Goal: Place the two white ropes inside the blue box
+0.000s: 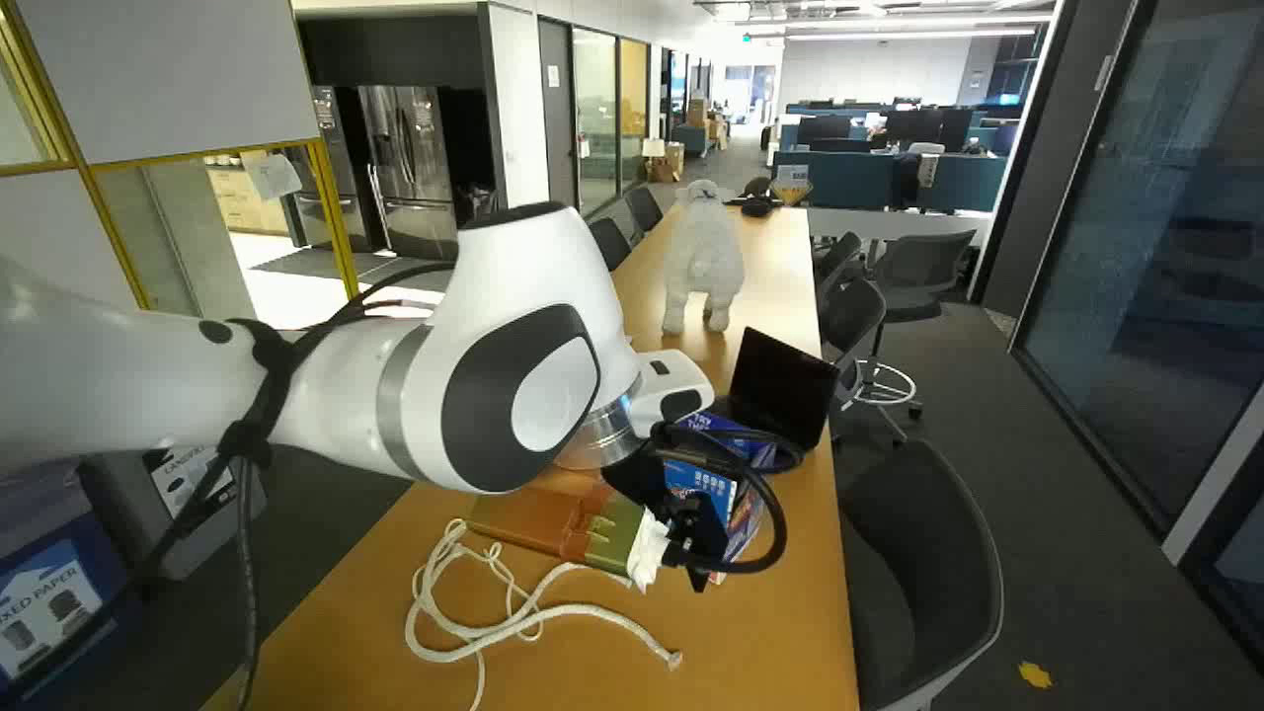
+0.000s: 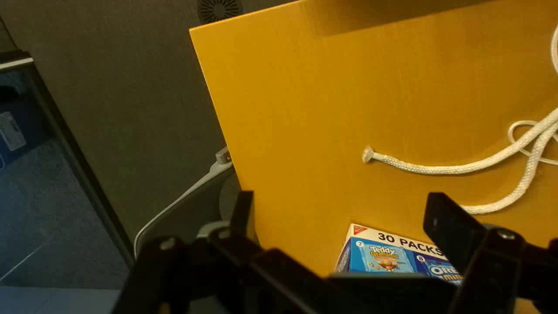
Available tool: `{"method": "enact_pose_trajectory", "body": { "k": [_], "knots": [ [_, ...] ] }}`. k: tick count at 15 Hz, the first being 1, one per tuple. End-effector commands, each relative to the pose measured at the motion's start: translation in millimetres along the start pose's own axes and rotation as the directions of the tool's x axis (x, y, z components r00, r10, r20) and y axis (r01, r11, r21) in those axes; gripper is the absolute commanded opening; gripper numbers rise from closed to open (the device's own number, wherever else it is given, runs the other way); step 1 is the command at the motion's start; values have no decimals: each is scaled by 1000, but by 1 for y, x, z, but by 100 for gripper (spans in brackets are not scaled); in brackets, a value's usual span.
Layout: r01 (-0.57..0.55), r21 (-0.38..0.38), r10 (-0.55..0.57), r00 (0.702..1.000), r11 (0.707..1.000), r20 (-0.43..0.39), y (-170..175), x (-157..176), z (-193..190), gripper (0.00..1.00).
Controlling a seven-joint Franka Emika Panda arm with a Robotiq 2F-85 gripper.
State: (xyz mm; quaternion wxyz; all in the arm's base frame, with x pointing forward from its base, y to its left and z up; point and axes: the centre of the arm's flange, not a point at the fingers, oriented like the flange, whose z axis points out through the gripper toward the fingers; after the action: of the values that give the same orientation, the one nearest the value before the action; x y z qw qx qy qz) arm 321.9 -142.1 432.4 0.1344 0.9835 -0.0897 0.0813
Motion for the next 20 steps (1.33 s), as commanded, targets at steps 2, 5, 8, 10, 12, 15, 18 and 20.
{"method": "enact_pose_trajectory", "body": {
  "k": [2, 5, 8, 10, 12, 15, 18, 20],
  "knots": [
    [-1, 0, 1, 1000, 1000, -3, 0, 0, -1, 100],
    [-1, -1, 1, 1000, 1000, -3, 0, 0, -1, 100],
    [-37, 35, 37, 999, 999, 7, -20, 0, 7, 100],
    [-81, 88, 78, 996, 993, 31, -46, 2, 12, 100],
    [-150, 129, 143, 988, 980, 60, -83, 7, 16, 100],
    [-265, 156, 238, 956, 952, 170, -155, 11, 23, 100],
    [-412, 107, 375, 890, 905, 261, -236, 5, 41, 100],
    [-483, 45, 451, 843, 874, 293, -282, -3, 55, 100]
  ]
}}
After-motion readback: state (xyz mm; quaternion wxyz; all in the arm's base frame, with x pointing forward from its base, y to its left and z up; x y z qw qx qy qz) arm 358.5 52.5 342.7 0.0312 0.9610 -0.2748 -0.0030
